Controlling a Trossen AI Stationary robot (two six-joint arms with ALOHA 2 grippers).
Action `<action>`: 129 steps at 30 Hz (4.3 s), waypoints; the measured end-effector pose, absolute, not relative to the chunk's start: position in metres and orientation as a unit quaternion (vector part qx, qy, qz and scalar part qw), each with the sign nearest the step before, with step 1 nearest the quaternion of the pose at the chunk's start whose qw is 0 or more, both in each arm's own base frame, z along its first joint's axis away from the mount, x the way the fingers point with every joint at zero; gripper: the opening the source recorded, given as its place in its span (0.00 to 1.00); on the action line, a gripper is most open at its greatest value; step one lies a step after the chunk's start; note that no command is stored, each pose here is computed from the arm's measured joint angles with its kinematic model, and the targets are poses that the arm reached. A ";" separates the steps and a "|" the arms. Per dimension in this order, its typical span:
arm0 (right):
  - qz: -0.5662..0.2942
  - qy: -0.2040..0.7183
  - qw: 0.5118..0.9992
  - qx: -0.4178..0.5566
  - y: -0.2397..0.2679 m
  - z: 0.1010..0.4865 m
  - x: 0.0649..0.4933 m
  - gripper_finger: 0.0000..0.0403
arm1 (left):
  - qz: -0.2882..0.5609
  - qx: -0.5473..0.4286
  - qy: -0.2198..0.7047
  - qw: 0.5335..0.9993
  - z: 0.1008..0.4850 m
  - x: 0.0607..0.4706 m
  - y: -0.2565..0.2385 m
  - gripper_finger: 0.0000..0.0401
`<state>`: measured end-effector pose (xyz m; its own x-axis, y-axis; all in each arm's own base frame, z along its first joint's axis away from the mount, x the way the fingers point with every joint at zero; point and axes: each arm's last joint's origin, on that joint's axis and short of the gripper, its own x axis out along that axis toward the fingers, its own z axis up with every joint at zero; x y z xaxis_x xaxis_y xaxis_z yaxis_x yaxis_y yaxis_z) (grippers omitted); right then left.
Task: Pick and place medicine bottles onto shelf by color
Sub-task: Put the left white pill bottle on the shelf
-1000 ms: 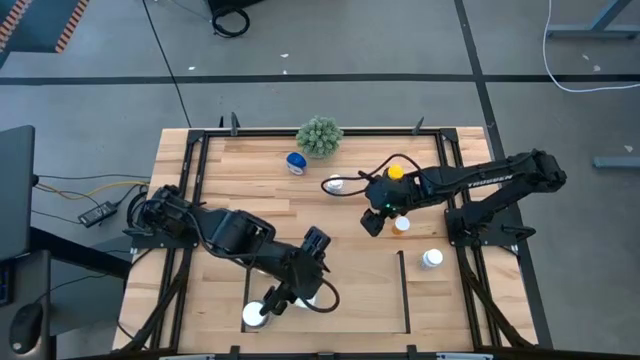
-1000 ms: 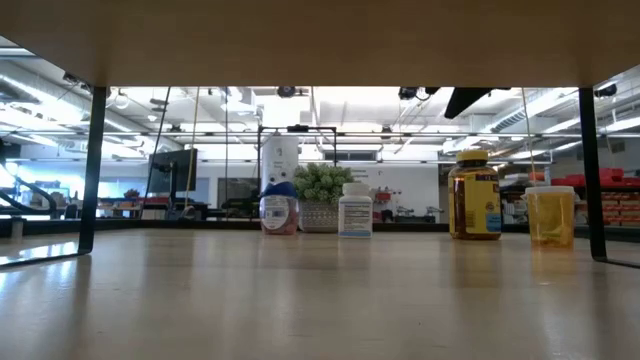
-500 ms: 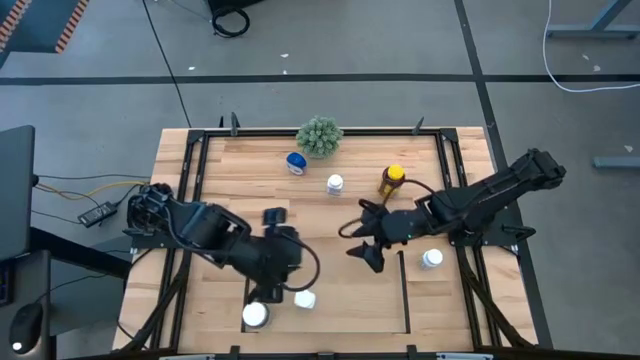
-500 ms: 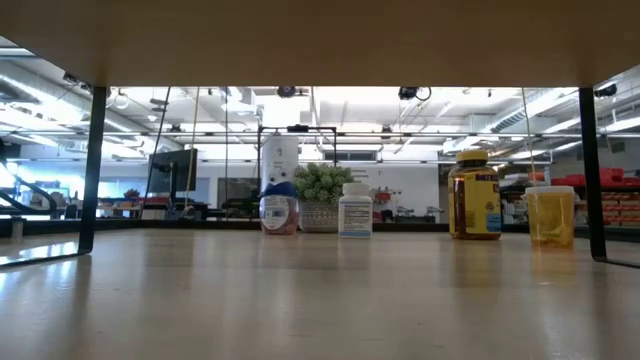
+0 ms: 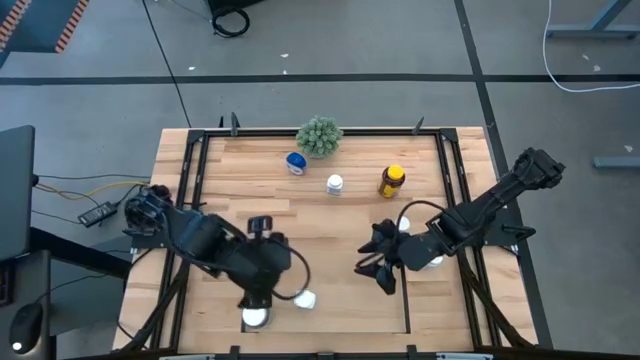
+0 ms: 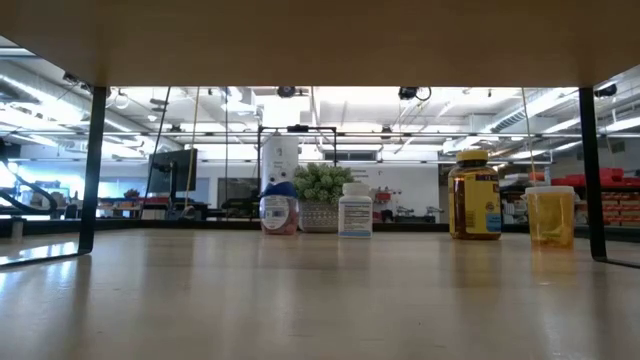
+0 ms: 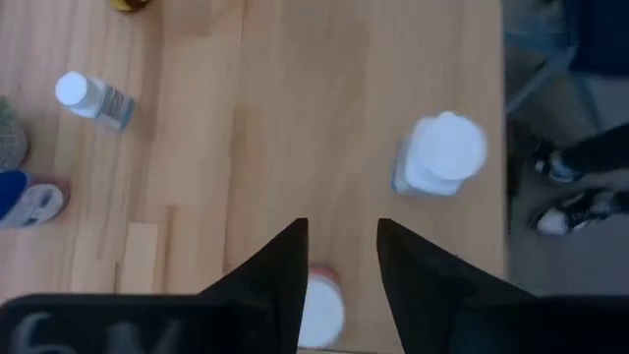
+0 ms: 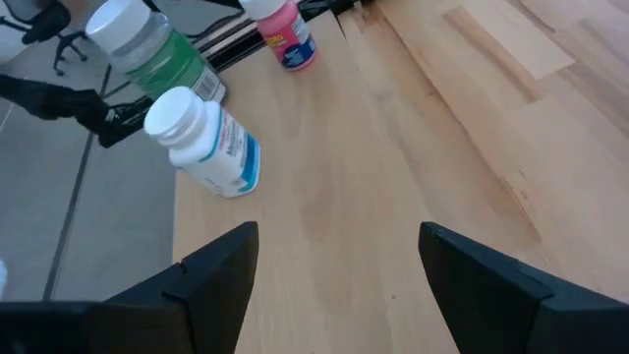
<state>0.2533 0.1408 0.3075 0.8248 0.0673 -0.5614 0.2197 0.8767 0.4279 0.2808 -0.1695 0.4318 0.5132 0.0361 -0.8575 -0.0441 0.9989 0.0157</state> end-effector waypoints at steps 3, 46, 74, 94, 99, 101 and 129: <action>-0.048 0.290 0.924 0.247 0.141 0.307 0.253 0.72 | 0.007 -0.010 0.489 0.872 0.438 0.268 -0.174 0.28; -0.022 0.296 0.934 0.199 0.140 0.308 0.254 0.72 | -0.066 -0.083 0.608 0.787 0.376 0.221 -0.224 0.01; -0.014 0.301 0.932 0.200 0.141 0.307 0.254 0.72 | -0.037 -0.104 0.631 0.768 0.374 0.234 -0.203 0.03; 0.007 0.236 0.955 0.178 0.159 0.288 0.293 0.72 | 0.100 -0.113 0.515 0.844 0.416 0.220 -0.167 0.10; -0.017 0.233 0.956 0.180 0.160 0.276 0.304 0.72 | 0.142 -0.117 0.485 0.855 0.418 0.224 -0.157 0.10; -0.027 0.224 0.957 0.180 0.159 0.273 0.309 0.72 | 0.155 -0.118 0.476 0.858 0.419 0.226 -0.153 0.10; -0.030 0.306 0.950 0.048 0.166 0.309 0.373 0.43 | 0.202 -0.113 0.370 0.900 0.445 0.214 -0.125 0.05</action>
<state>0.3732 0.1658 0.3086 0.8113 -0.0272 -0.5839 0.0853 0.9937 0.0722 0.2137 -0.1246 0.4445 0.6441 0.2797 -0.7120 -0.4469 0.8930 -0.0535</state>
